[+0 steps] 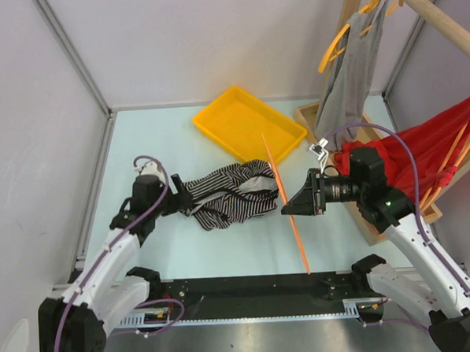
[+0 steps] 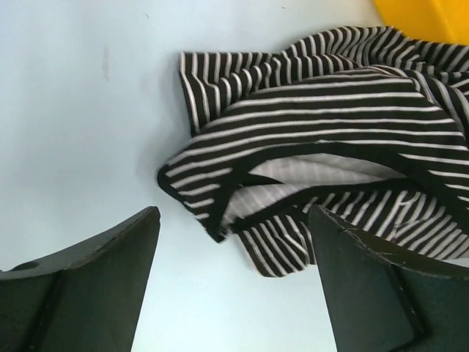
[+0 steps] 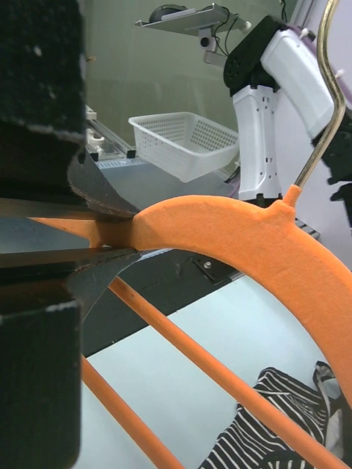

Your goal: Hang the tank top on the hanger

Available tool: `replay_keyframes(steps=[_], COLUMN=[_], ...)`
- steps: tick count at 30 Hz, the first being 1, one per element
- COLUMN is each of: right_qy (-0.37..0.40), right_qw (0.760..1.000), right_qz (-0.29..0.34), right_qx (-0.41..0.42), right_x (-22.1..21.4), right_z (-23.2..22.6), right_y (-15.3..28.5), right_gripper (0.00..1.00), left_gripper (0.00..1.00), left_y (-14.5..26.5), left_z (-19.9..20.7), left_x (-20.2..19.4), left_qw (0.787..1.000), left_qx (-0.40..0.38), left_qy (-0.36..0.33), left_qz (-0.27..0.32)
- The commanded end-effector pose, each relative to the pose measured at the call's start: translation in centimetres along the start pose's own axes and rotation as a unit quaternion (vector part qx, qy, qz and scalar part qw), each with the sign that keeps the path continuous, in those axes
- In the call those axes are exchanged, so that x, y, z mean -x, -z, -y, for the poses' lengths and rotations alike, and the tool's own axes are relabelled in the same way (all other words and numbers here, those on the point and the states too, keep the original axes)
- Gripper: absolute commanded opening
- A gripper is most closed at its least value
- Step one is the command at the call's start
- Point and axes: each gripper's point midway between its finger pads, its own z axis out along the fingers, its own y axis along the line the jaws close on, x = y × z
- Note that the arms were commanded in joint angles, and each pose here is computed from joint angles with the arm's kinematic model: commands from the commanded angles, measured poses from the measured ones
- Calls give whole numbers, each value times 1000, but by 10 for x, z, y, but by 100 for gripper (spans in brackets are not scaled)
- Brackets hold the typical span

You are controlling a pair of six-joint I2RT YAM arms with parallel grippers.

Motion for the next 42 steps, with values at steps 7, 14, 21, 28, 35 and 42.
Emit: replay_keyframes(steps=[7, 14, 21, 28, 35, 42], right_qy=[21, 17, 17, 13, 13, 9], right_qw=[999, 999, 999, 1000, 999, 1000], right_qz=[5, 4, 6, 5, 8, 5], right_qx=[29, 28, 27, 28, 29, 28], right_x=[6, 0, -1, -2, -2, -5], right_z=[-5, -2, -3, -1, -3, -3], right_y=[-6, -7, -5, -7, -6, -5], right_gripper=[21, 21, 21, 21, 21, 21], left_gripper=[83, 83, 75, 68, 58, 18], left_y=[-7, -12, -24, -24, -34, -41], left_z=[25, 8, 7, -10, -20, -23], left_x=[-38, -43, -49, -56, -60, -52], left_qw=[975, 967, 964, 960, 965, 967], left_qx=[-114, -78, -72, -43, -18, -10], left_qy=[190, 236, 252, 271, 254, 247], left_qz=[29, 50, 40, 58, 58, 69])
